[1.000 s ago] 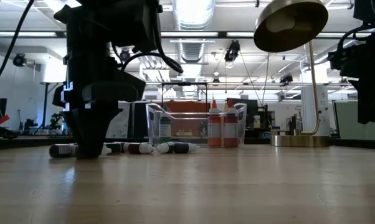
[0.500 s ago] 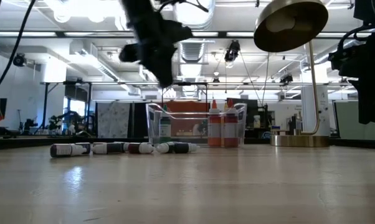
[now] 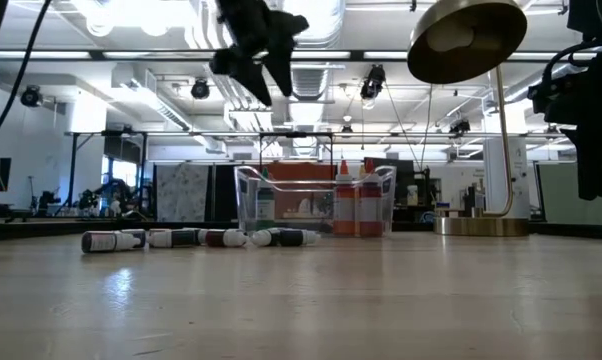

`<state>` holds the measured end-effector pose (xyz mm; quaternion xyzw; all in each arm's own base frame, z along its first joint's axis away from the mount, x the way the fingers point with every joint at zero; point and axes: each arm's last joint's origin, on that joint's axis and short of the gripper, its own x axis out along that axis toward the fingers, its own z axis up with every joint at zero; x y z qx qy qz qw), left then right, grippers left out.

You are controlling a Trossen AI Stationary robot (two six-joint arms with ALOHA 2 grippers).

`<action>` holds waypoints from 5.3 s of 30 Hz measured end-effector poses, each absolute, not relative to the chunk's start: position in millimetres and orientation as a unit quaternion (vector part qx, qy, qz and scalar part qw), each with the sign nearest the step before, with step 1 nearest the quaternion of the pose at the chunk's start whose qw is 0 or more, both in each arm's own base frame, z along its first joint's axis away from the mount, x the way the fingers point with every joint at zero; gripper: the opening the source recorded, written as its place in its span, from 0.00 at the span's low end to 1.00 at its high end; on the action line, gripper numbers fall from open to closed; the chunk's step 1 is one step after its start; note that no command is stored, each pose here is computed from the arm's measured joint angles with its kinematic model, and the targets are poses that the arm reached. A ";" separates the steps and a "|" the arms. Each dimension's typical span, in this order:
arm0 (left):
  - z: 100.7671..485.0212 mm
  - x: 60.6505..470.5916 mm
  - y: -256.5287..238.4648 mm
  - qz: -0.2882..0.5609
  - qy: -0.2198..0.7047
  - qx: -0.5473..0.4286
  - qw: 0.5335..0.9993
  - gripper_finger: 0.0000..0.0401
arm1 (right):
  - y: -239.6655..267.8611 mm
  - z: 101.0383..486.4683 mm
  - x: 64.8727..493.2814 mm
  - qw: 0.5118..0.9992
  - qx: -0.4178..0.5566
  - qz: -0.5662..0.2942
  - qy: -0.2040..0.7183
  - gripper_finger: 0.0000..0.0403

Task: Pick & Place food coloring
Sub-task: Put the small black food coloring bottle into the transparent bin, then put the small blue food coloring bottle into the transparent bin, then put the small black food coloring bottle into the transparent bin

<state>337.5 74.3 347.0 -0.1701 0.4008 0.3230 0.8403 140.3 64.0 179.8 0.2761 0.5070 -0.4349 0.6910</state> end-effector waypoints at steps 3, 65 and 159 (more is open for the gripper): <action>349.3 331.0 47.6 0.255 0.449 -0.091 0.851 0.60 | 63.9 179.8 140.3 0.691 0.276 -0.435 0.507 0.53; 277.1 320.8 5.8 0.292 0.457 -0.211 0.813 0.10 | 63.3 177.2 139.3 0.688 0.282 -0.443 0.501 0.53; 158.4 236.3 -80.4 0.148 0.625 -0.121 0.757 0.48 | 1.5 129.0 425.8 0.836 -0.039 0.020 0.547 0.38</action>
